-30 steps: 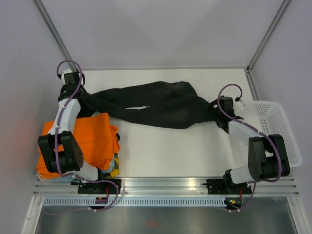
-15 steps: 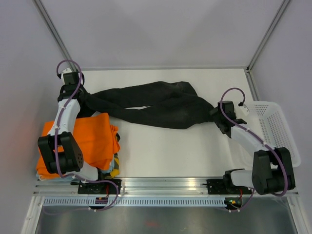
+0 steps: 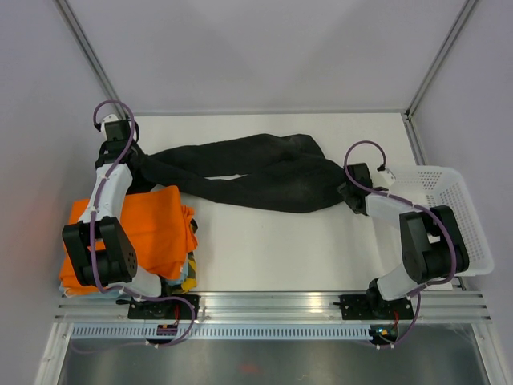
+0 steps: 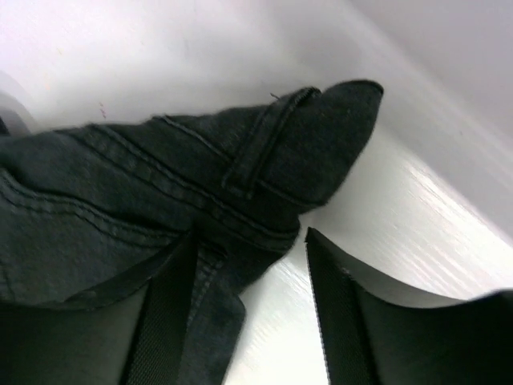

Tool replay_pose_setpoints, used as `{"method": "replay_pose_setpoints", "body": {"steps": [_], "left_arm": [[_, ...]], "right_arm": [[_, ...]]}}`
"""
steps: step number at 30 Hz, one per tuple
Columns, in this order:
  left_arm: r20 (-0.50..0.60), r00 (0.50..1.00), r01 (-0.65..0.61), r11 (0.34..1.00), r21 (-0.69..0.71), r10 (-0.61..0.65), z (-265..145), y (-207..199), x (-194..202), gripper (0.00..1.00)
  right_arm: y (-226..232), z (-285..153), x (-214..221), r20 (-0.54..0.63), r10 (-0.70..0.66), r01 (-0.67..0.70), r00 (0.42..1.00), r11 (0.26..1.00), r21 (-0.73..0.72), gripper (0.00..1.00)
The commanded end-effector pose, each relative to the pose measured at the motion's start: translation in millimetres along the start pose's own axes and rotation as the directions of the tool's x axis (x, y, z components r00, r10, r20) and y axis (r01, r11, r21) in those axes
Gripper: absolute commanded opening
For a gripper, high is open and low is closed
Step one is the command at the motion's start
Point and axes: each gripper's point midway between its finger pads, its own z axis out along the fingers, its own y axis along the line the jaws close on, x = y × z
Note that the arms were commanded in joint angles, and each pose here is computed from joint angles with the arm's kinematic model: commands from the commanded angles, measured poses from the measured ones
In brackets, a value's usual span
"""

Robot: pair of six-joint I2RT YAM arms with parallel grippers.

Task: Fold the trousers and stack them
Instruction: Flatten the trousers out

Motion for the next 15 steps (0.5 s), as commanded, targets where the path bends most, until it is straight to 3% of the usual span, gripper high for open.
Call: {"method": "replay_pose_setpoints", "body": {"steps": [1, 2, 4, 6, 11, 15], "left_arm": [[0.064, 0.997, 0.043, 0.999, 0.032, -0.045, -8, -5, -18, 0.02], [0.067, 0.997, 0.045, 0.998, 0.032, -0.047, -8, -5, -19, 0.02], [0.067, 0.997, 0.046, 0.998, 0.036, -0.048, -8, -5, -20, 0.02], [0.07, 0.996, 0.049, 0.998, 0.038, -0.052, -10, -4, -22, 0.02], [0.091, 0.994, 0.05, 0.996, 0.067, -0.056, -22, -8, -37, 0.02], [0.135, 0.99, 0.011, 0.994, 0.108, -0.025, -52, -14, -64, 0.02]], "right_arm": [[26, 4, -32, 0.108, 0.031, -0.026, 0.994, 0.999, -0.047, 0.61], [32, 5, -35, 0.119, 0.021, -0.013, 0.993, 0.998, -0.067, 0.56], [42, 3, -40, 0.124, 0.015, -0.004, 0.992, 0.996, -0.088, 0.23], [53, -3, -49, 0.143, 0.003, 0.013, 0.99, 0.994, -0.111, 0.0], [74, -34, -73, 0.222, -0.049, 0.084, 0.974, 0.985, -0.151, 0.0], [103, -84, -108, 0.296, -0.05, 0.133, 0.954, 0.955, -0.266, 0.0]]}}
